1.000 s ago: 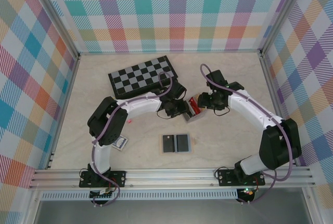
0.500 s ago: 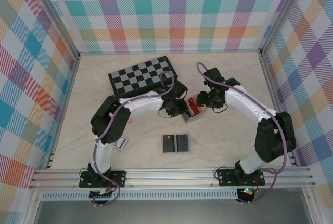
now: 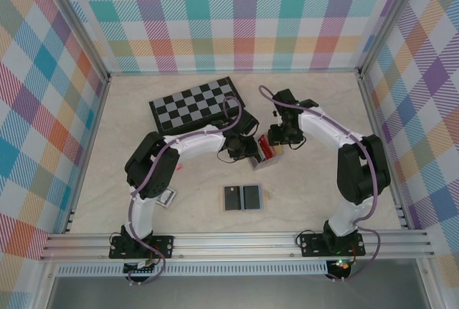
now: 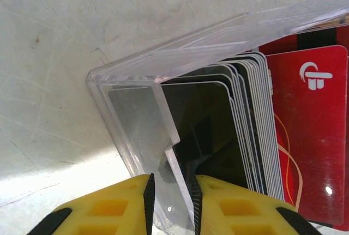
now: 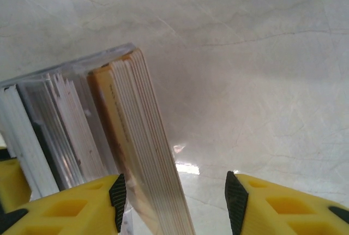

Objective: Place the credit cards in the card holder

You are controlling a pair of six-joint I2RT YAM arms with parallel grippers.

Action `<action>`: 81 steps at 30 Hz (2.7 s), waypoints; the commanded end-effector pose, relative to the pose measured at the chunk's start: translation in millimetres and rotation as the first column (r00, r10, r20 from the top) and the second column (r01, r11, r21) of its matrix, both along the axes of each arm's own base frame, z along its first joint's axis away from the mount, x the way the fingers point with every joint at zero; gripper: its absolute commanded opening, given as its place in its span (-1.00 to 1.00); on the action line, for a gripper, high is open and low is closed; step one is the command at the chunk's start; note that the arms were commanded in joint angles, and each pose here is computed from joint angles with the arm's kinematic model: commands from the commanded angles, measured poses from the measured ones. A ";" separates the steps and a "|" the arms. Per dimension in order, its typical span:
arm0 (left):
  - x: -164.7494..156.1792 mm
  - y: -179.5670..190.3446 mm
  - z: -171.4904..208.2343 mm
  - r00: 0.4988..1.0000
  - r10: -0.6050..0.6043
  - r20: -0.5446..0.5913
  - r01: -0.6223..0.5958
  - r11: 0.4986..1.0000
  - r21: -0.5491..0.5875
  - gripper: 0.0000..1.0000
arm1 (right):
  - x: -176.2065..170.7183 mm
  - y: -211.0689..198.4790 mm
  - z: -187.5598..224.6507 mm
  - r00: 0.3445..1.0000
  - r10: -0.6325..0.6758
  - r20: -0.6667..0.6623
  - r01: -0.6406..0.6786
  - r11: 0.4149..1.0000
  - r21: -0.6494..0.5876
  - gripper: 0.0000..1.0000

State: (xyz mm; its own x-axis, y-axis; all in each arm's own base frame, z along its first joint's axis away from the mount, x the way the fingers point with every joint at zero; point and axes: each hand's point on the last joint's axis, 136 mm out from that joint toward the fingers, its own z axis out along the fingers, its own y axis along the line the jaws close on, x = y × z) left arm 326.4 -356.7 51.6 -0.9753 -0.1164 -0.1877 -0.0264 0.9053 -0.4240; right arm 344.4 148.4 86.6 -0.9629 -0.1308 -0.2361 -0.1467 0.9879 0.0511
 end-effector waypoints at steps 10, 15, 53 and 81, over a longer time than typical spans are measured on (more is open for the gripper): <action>-12.7 31.3 -23.5 0.998 0.007 -0.068 0.002 0.991 0.133 -0.50 | 10.0 -7.4 4.8 0.999 0.047 0.025 -0.044 0.992 -0.117 0.03; -13.3 30.6 -23.7 0.998 0.005 -0.069 0.004 0.991 0.130 -0.50 | 10.4 -7.8 17.8 0.997 0.051 0.057 -0.045 0.993 -0.113 -0.04; -17.0 28.9 -29.7 0.996 0.009 -0.091 0.002 0.993 0.115 -0.50 | 11.9 0.2 34.8 0.994 0.061 0.089 -0.054 0.995 -0.080 -0.69; -7.1 14.2 68.0 0.994 0.011 0.107 0.002 0.992 -0.128 -0.15 | -33.3 39.6 113.2 0.989 -0.037 0.143 -0.020 0.928 0.373 -0.97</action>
State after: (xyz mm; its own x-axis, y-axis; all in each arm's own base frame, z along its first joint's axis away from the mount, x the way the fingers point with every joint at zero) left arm 314.8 -346.5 73.6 -0.9711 -0.1184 -0.2074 -0.0105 0.8889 -0.4580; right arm 320.3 181.4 188.4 -0.9100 -0.0640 -0.4097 -0.1979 0.9352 0.2935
